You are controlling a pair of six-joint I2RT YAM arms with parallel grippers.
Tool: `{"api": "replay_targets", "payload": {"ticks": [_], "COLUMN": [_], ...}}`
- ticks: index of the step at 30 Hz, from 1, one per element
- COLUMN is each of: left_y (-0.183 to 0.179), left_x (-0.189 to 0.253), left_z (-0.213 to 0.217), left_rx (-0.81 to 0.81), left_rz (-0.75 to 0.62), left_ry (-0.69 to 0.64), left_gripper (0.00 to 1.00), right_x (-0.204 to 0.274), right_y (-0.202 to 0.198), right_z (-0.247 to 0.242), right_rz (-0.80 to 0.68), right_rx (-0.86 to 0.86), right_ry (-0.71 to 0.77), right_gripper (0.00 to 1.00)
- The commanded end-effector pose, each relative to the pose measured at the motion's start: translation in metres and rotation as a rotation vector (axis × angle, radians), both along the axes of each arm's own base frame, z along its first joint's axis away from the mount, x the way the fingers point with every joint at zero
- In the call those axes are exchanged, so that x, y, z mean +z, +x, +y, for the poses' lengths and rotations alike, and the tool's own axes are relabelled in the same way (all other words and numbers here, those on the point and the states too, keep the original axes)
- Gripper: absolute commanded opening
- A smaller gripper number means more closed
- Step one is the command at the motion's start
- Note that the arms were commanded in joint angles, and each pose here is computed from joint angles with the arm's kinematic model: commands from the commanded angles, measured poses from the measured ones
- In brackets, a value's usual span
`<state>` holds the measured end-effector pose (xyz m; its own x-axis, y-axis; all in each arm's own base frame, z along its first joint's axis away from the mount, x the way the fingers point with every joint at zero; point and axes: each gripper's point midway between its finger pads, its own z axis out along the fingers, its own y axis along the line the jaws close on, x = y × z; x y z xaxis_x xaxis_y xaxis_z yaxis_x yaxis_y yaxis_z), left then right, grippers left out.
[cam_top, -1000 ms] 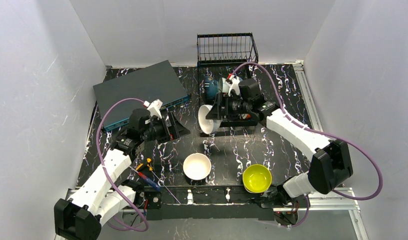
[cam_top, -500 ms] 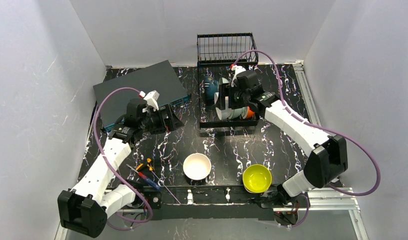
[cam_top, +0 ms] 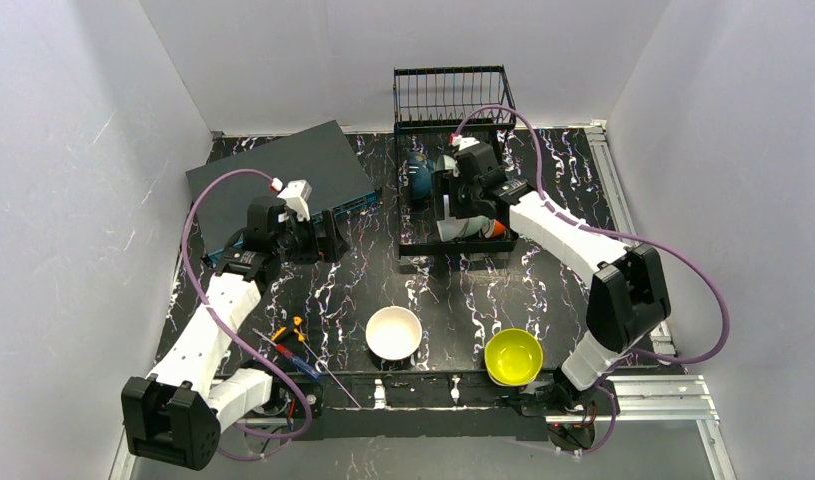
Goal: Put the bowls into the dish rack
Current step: Place the bowl in the dish rack.
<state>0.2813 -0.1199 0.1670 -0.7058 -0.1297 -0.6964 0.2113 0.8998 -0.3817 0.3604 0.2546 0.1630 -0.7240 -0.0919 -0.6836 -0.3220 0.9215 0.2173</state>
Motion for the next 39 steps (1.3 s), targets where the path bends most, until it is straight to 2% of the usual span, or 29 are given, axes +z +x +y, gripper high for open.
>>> {"api": "replay_targets", "payload": {"ticks": [1, 16, 27, 39], "left_y": [0.001, 0.000, 0.001, 0.001], "left_x": [0.001, -0.002, -0.001, -0.001], "left_z": [0.012, 0.015, 0.014, 0.014], "left_rx": [-0.012, -0.004, -0.004, -0.006], "left_rz": [-0.064, -0.059, -0.063, -0.060], "left_ry": [0.083, 0.092, 0.090, 0.089], "left_gripper": [0.98, 0.98, 0.98, 0.98], "right_x": [0.046, 0.008, -0.022, -0.056], "right_y": [0.033, 0.054, 0.052, 0.043], "right_z": [0.021, 0.056, 0.046, 0.061], "right_rz": [-0.154, -0.137, -0.110, -0.019], "right_rx": [-0.021, -0.028, -0.077, -0.043], "right_ry": [0.085, 0.088, 0.019, 0.052], "right_gripper": [0.01, 0.01, 0.01, 0.01]}}
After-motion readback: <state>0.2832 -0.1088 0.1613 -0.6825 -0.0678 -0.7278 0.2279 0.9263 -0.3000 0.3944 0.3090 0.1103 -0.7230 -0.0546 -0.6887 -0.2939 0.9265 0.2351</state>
